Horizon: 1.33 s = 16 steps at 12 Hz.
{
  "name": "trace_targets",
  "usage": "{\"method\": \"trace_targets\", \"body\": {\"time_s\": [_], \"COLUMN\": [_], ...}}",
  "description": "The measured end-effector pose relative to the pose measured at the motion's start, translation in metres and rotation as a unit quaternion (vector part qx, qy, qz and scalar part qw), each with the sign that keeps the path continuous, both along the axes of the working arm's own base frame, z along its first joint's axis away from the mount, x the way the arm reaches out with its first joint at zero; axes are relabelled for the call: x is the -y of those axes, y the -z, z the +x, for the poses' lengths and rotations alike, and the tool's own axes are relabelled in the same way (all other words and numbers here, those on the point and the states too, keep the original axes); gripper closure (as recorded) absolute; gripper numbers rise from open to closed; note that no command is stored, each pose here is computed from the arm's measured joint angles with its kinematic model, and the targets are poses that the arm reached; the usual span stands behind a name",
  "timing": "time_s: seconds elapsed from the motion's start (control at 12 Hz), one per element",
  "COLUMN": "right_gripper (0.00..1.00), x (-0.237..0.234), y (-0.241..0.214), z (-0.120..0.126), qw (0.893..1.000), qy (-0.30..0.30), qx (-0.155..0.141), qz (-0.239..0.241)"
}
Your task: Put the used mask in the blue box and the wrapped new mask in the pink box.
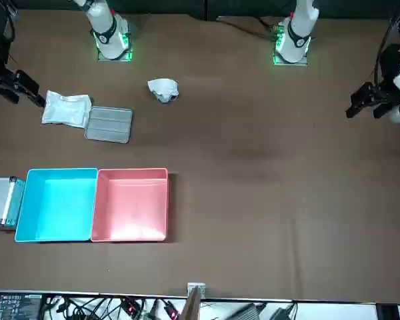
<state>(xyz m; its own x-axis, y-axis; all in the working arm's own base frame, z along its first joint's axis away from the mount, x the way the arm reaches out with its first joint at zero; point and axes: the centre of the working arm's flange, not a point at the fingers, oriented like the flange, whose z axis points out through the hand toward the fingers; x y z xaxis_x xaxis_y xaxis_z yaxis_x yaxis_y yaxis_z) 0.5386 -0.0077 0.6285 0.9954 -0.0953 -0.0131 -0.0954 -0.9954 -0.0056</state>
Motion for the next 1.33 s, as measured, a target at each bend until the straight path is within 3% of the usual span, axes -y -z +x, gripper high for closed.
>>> {"method": "trace_targets", "body": {"time_s": [0.58, 1.0, 1.33], "right_gripper": [0.00, 0.00, 0.00], "x": [-0.001, -0.003, -0.014], "y": [0.010, 0.037, 0.054], "z": [0.005, 0.016, 0.011], "qw": [1.000, 0.999, 0.997], "qy": [0.000, -0.002, -0.012], "qx": [-0.010, -0.038, -0.073], "qz": [-0.001, -0.005, -0.005]}}
